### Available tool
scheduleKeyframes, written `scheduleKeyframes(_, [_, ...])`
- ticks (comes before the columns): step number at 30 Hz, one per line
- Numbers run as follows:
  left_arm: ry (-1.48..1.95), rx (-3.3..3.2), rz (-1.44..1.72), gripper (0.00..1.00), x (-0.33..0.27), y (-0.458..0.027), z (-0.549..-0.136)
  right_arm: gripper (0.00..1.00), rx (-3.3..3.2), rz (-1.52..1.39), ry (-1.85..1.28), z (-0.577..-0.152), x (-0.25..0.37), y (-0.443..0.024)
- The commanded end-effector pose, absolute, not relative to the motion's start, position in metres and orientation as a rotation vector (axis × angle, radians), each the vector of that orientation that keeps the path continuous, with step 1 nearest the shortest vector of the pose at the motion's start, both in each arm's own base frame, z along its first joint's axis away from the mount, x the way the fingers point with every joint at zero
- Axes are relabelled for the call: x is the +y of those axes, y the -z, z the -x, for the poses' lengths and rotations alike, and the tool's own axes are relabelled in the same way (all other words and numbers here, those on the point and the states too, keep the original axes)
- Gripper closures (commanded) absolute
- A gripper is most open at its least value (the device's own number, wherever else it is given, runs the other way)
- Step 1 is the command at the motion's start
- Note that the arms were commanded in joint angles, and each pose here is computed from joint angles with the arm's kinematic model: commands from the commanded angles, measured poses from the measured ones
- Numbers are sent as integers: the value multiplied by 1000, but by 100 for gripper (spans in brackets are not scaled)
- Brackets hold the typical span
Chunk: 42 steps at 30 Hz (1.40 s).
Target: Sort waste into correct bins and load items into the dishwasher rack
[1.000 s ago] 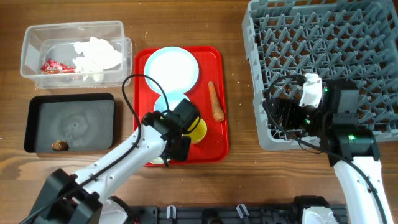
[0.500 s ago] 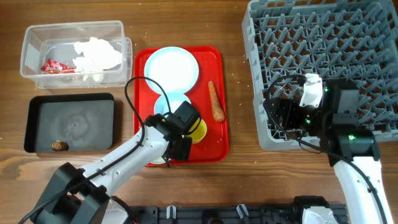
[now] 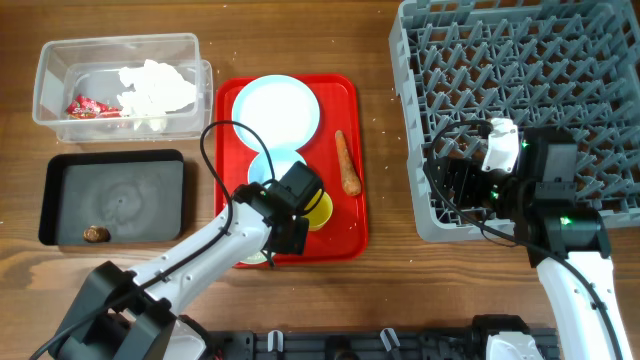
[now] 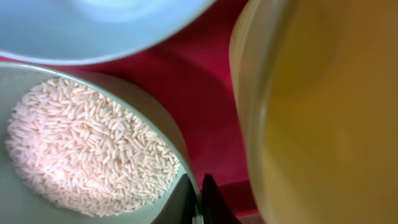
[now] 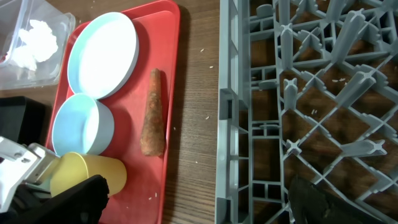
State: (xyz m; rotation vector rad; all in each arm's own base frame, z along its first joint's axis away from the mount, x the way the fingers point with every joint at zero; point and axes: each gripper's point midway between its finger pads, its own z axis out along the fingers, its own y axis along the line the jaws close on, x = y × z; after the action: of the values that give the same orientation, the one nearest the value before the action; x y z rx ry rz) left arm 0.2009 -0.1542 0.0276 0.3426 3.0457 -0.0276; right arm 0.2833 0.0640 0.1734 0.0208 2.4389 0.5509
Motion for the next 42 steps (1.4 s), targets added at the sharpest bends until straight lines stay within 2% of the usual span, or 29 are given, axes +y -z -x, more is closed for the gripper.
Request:
scheduleKeyframes(1, [84,3015,-269,96,-163,-46,-221,5,2425,0,-518,-287,61,-179])
scheduleKeyframes(10, [156,2913,-71,96,-148,-88,-266,5,2427,-2,-517,-287,61,-179])
scheduleKeyframes(19, [381,2728,32,96,-142,-170,-300,5,2426,-1,-518,-287,61,-179])
scheduleKeyframes(34, [881,2478,450,96,1,-208,-324,4,2424,-1,-517,-288,61,-178])
scheduleKeyframes(42, [1020,2338,480,96,43,-213,-321,4,2473,-16,-526,-292,61,-165])
